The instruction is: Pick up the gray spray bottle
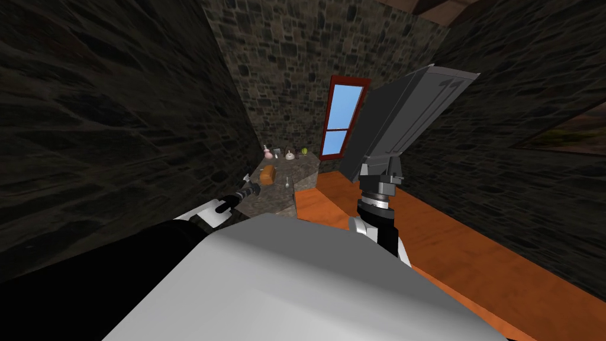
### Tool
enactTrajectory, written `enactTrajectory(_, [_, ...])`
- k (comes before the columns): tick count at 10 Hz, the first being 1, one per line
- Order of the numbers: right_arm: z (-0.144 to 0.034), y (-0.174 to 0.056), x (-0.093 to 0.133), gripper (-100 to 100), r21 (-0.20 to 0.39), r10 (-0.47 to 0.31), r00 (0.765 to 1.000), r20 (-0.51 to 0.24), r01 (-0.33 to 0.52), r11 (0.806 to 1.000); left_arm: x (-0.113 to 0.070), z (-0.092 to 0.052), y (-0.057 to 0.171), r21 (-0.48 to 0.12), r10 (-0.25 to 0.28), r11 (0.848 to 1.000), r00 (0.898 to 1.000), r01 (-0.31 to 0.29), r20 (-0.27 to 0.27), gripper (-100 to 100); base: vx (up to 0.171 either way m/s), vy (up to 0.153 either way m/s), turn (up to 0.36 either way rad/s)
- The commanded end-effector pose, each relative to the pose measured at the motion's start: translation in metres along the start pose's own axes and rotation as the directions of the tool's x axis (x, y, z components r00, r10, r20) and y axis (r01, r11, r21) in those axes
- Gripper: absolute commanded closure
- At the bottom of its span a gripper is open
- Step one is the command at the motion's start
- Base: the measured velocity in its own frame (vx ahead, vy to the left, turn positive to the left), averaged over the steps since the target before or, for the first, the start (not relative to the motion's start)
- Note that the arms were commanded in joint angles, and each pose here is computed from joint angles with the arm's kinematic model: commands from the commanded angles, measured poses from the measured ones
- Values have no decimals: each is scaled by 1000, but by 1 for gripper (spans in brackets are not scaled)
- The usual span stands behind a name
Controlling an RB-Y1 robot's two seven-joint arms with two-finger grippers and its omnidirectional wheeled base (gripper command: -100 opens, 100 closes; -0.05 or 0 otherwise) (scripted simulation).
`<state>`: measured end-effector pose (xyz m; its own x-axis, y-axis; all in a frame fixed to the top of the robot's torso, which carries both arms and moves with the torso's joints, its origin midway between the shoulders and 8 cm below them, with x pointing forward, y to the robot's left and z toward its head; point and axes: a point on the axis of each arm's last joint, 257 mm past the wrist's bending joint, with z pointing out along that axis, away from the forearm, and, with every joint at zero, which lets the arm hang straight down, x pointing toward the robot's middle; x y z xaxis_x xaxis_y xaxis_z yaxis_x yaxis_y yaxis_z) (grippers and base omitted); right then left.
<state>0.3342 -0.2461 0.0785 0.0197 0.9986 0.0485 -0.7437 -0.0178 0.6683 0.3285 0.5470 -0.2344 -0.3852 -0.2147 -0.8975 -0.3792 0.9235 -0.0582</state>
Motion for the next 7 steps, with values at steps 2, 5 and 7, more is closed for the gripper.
enactTrajectory(2, [0, 0, 0, 0, 0, 0, 1000, 0, 0, 1000, 1, 19, -4, 23, -13, 1000, 1000, 13, 4, -100, -22, -39, 49])
enactTrajectory(5, [0, 0, 0, 0, 0, 0, 1000, 0, 0, 1000, 0, 37, -7, 44, -22, 999, 1000, 21, 6, -100, -22, -53, 31])
enactTrajectory(7, [0, 0, 0, 0, 0, 0, 1000, 0, 0, 1000, 1, 51, -15, 73, -20, 997, 1000, 20, 3, -100, -22, -41, 44])
